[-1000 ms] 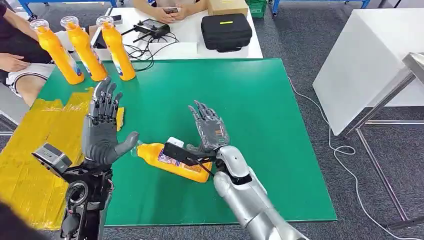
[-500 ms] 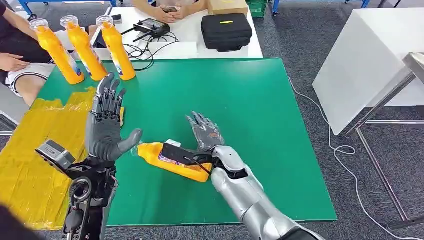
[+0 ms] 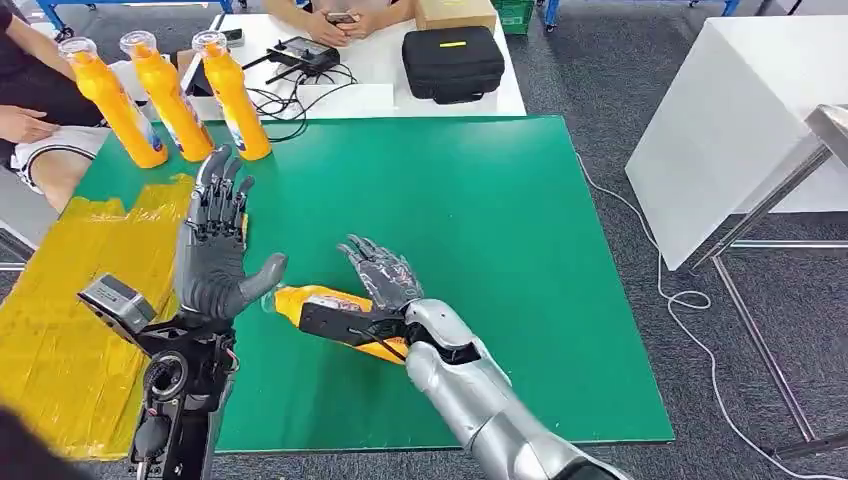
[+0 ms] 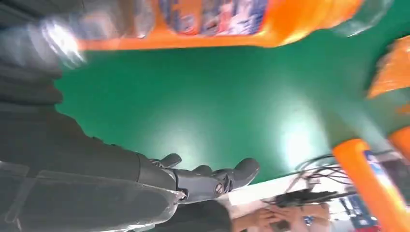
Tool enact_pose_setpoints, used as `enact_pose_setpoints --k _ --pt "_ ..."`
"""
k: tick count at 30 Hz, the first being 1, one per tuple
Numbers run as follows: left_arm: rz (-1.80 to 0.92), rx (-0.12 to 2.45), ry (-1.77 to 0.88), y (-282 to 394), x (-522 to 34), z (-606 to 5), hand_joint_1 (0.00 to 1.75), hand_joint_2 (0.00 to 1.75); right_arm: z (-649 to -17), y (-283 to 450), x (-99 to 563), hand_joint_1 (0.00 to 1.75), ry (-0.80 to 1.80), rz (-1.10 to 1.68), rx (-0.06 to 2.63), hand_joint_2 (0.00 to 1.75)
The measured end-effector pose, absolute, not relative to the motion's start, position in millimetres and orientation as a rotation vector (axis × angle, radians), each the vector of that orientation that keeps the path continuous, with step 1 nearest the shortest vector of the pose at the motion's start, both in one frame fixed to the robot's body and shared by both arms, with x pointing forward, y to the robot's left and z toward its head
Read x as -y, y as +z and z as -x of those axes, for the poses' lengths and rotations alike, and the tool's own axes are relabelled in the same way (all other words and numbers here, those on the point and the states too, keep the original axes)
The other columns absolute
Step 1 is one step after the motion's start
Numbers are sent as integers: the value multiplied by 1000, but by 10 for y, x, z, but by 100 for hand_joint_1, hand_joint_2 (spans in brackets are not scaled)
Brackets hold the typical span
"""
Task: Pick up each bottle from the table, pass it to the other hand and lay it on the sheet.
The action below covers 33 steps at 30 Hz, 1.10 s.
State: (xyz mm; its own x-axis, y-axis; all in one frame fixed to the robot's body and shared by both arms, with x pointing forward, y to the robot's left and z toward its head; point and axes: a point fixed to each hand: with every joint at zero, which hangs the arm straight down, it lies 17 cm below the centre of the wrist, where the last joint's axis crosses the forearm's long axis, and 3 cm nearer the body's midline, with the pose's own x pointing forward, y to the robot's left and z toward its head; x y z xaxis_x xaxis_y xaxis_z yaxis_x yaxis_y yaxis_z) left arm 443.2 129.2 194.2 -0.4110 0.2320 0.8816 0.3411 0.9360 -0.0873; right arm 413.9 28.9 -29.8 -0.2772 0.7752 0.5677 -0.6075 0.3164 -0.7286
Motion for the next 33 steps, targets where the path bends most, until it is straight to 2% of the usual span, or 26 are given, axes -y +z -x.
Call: enact_pose_setpoints --k 24,33 --pt "413 1992 -142 1920 -1222 -4517 0 175 -3748 -738 -257 0 1414 148 1019 175" --pt "406 1989 -141 1909 -1218 -4526 0 175 -3689 -980 66 0 1496 309 863 175"
